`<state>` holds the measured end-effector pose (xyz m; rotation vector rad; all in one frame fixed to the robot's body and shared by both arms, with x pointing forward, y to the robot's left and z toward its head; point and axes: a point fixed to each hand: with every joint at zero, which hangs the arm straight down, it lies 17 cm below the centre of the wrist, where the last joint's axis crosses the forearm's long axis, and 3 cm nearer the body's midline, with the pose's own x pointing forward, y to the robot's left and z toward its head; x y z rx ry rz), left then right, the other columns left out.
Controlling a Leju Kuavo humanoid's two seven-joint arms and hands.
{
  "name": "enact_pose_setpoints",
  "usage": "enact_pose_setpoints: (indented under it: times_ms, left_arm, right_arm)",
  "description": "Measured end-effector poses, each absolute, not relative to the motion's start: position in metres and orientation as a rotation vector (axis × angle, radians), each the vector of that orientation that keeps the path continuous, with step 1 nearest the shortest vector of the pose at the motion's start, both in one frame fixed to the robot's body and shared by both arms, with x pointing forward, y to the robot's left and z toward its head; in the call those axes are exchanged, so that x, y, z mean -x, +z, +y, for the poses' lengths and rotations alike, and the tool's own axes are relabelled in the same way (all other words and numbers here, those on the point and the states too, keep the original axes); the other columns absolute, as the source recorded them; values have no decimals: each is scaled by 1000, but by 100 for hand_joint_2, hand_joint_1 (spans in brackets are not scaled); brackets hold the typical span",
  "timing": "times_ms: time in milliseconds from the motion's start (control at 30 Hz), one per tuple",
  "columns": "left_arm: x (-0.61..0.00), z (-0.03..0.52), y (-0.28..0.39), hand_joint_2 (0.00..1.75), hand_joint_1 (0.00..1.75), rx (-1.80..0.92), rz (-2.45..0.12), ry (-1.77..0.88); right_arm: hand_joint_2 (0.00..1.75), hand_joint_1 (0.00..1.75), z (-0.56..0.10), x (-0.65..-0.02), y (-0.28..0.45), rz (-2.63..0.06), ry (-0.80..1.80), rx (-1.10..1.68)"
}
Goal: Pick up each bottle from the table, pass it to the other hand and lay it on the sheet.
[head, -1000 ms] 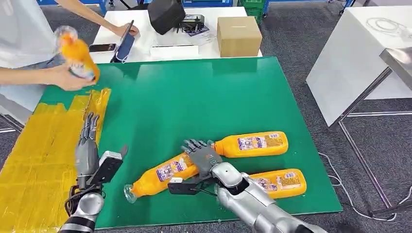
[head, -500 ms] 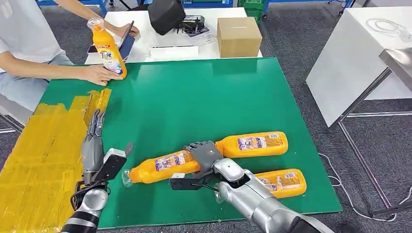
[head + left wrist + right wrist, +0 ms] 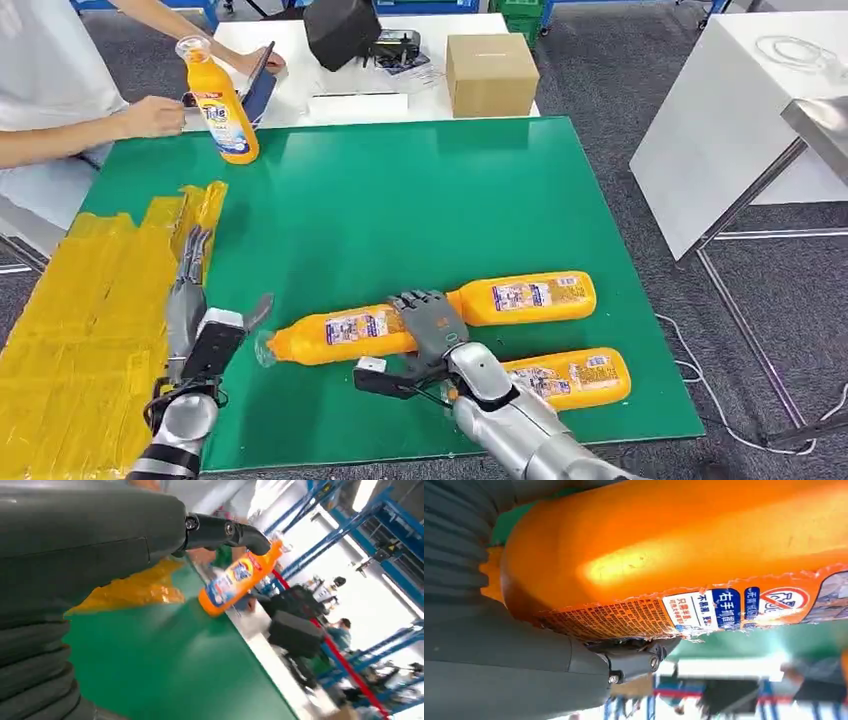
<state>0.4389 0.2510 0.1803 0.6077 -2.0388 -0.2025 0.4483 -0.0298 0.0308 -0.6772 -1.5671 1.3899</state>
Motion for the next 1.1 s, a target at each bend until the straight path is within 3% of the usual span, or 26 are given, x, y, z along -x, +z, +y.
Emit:
enact_pose_setpoints:
  times_ms: [367,500,633,800,1100]
  left_arm:
    - [-427,263,210,175,0,-417,-2109,8]
    - [-422,275,218,175,0,42,-2081,362]
    - [-422,294,222,175,0,281,-2017,561]
    - [-426,281,211,175,0,409,-1937,524]
    - [-421,195,194,175,0,617,-1835,264]
  right_arm:
    - [175,175,-41,-455,55,-1618,1262,727]
    - [175,175,-53,-460,74,-1685,1148,767]
    - [175,175,-63,-462,102,-1797,972,770]
    - [175,175,-79,-455,135,-1923,707,666]
    - [175,175,-103,-442,181,-2054,348,466]
